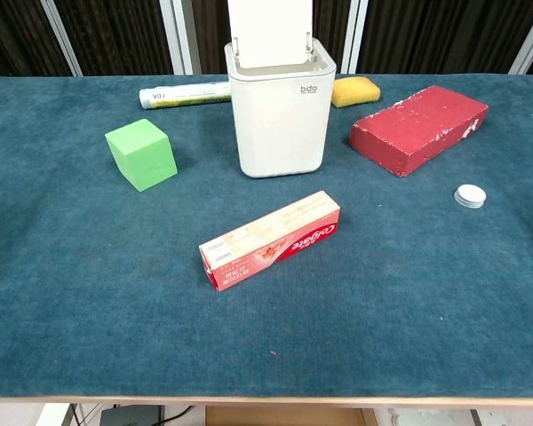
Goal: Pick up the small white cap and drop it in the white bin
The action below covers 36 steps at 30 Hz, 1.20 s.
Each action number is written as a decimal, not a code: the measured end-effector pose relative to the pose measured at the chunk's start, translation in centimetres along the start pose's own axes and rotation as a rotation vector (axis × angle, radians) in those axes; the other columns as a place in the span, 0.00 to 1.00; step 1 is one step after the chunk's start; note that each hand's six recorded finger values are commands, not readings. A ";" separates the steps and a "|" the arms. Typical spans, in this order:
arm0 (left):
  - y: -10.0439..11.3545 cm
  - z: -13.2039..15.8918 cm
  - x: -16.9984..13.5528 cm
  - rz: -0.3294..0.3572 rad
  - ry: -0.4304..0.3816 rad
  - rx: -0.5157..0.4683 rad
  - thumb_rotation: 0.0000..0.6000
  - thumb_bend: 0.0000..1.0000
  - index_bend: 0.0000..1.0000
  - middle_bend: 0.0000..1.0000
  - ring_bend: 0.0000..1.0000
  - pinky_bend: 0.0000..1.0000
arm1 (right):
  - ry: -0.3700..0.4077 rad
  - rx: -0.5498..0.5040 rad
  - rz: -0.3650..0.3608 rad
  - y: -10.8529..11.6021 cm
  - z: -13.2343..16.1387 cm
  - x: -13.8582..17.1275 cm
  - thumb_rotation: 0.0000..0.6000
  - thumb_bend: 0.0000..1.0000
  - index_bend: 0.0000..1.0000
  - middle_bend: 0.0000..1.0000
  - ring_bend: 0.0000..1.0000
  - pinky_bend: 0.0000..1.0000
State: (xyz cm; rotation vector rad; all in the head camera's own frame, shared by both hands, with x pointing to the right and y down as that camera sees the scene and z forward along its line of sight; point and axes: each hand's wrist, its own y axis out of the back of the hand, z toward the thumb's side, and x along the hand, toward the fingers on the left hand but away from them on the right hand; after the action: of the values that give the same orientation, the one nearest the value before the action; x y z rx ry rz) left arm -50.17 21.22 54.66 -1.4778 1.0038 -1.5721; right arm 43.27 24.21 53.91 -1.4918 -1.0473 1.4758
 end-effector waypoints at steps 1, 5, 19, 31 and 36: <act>0.0 0.0 0.0 0.000 0.000 0.000 1.00 0.14 0.11 0.16 0.03 0.00 | 0.000 0.000 0.001 0.0 0.0 0.0 1.00 0.08 0.08 0.03 0.02 0.20; 0.0 0.0 0.0 -0.001 0.000 -0.001 1.00 0.14 0.11 0.16 0.03 0.00 | 0.000 -0.002 0.001 0.0 0.0 0.0 1.00 0.08 0.09 0.03 0.02 0.20; 0.0 0.0 0.0 -0.002 0.000 -0.002 1.00 0.14 0.11 0.16 0.03 0.00 | -0.002 -0.003 0.001 0.0 0.0 0.0 1.00 0.08 0.08 0.03 0.02 0.20; 0.0 0.0 -0.1 -0.005 -0.002 -0.007 1.00 0.14 0.11 0.16 0.03 0.00 | 0.046 -0.033 0.019 0.0 0.8 -0.7 1.00 0.11 0.12 0.53 0.64 0.62; 0.0 0.1 -0.1 -0.007 -0.006 -0.014 1.00 0.14 0.11 0.16 0.03 0.00 | 0.123 -0.023 0.058 0.6 2.1 -3.2 1.00 0.16 0.22 0.81 0.90 0.88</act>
State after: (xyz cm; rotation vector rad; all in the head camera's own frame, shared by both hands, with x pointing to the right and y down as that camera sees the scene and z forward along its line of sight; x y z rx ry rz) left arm -50.09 21.32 54.59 -1.4960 1.0101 -1.5676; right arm 41.21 20.98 54.46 -1.6203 -0.9577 1.3964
